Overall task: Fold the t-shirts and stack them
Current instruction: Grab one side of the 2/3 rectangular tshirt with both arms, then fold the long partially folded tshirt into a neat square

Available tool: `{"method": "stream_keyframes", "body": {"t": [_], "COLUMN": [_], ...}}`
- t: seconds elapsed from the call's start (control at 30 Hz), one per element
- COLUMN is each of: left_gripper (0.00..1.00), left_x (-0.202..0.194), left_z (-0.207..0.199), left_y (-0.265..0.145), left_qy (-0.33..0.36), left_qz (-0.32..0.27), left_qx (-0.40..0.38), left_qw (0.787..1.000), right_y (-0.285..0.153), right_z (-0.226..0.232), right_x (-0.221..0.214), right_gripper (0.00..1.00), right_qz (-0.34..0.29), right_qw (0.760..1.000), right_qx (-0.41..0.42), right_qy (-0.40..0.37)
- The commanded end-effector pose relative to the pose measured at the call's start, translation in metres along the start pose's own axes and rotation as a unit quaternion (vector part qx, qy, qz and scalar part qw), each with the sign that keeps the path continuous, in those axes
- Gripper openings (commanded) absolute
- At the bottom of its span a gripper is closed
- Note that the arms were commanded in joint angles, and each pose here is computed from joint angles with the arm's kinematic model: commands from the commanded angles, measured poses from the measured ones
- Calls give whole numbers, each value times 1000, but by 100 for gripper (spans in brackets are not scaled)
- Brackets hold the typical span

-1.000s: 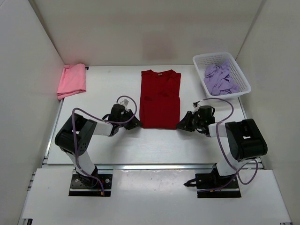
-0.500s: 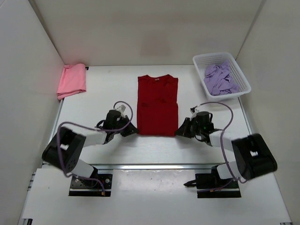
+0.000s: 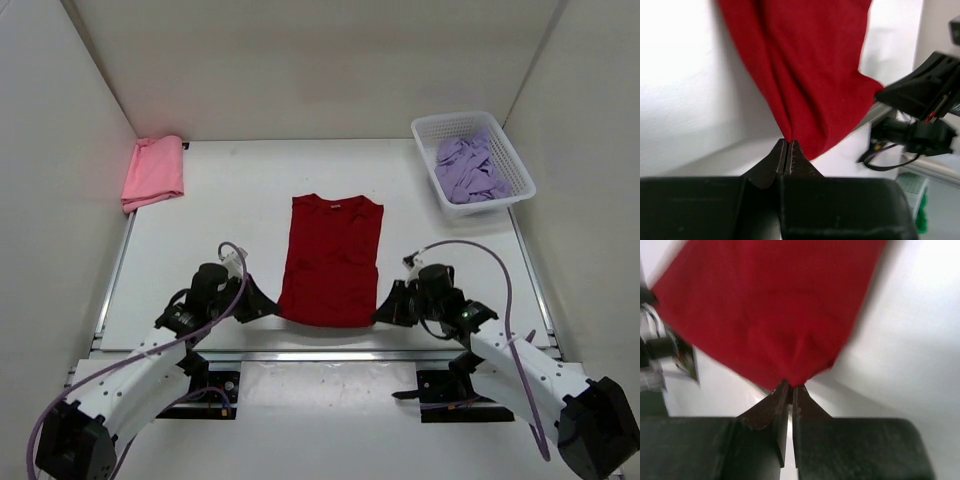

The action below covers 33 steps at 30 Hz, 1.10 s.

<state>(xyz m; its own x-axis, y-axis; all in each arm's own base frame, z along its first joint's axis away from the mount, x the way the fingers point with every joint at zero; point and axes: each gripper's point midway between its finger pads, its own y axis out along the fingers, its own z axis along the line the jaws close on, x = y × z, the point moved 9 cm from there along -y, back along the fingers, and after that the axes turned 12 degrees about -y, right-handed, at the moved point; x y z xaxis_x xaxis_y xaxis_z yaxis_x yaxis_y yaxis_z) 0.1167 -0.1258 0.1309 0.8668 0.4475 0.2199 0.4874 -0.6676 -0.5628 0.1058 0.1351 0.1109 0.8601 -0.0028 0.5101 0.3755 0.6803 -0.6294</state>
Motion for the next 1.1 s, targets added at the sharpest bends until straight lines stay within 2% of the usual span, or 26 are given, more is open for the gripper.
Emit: {"method": "stream_keyframes", "body": {"t": [0.0, 0.07, 0.1, 0.13, 0.17, 0.2, 0.27, 0.4, 0.5, 0.63, 0.7, 0.77, 0.8, 0.83, 0.87, 0.93, 0.97, 1.03, 1.07], "left_gripper": [0, 0, 0, 0, 0, 0, 0, 0, 0, 4, 8, 23, 26, 34, 37, 38, 37, 37, 38], "left_x": [37, 69, 95, 113, 137, 151, 188, 242, 271, 294, 310, 320, 324, 329, 331, 320, 318, 293, 282], "left_z": [-48, -69, -89, -105, -119, -115, -144, -140, -126, -107, -114, -118, -119, -121, -124, -125, -130, -128, -136], "left_y": [-4, 7, 3, 10, 14, 31, 47, 109, 146, 179, 186, 189, 188, 185, 182, 172, 170, 168, 171], "left_qy": [18, 29, 48, 53, 53, 44, 65, 53, 33, -2, 0, -4, -7, -6, -8, -1, 11, 22, 34], "left_qz": [-27, -48, -89, -97, -115, -120, -139, -127, -117, -112, -130, -140, -143, -147, -152, -152, -169, -163, -161], "left_qx": [-27, -22, -28, -32, -38, -13, -15, 45, 66, 64, 56, 38, 33, 23, 18, 8, 4, 8, -5], "left_qw": [999, 998, 994, 993, 991, 992, 988, 989, 990, 992, 990, 989, 989, 989, 988, 988, 986, 986, 986], "right_y": [-14, -24, -20, -16, -24, -15, -3, 12, 47, 64, 74, 76, 72, 72, 69, 67, 62, 66, 65], "right_z": [16, 21, 12, 10, 14, -3, -15, -37, -71, -100, -105, -108, -103, -101, -99, -90, -84, -75, -66], "right_x": [73, 130, 145, 171, 199, 212, 251, 311, 334, 355, 366, 374, 383, 383, 389, 391, 393, 380, 382], "right_gripper": [0, 0, 0, 0, 0, 0, 0, 0, 0, 0, 0, 4, 9, 18, 22, 38, 39, 40, 38], "right_qz": [-65, -117, -112, -116, -148, -142, -142, -146, -114, -92, -88, -93, -107, -105, -110, -112, -118, -110, -128], "right_qw": [997, 989, 990, 989, 984, 985, 985, 985, 989, 991, 990, 989, 987, 987, 986, 984, 982, 983, 981], "right_qx": [-2, -18, -29, -30, -33, -53, -58, -60, -78, -98, -107, -111, -114, -118, -123, -128, -135, -133, -125], "right_qy": [-50, -86, -75, -83, -98, -79, -74, -71, -51, -29, -26, -27, -35, -34, -36, -51, -59, -65, -78]}}
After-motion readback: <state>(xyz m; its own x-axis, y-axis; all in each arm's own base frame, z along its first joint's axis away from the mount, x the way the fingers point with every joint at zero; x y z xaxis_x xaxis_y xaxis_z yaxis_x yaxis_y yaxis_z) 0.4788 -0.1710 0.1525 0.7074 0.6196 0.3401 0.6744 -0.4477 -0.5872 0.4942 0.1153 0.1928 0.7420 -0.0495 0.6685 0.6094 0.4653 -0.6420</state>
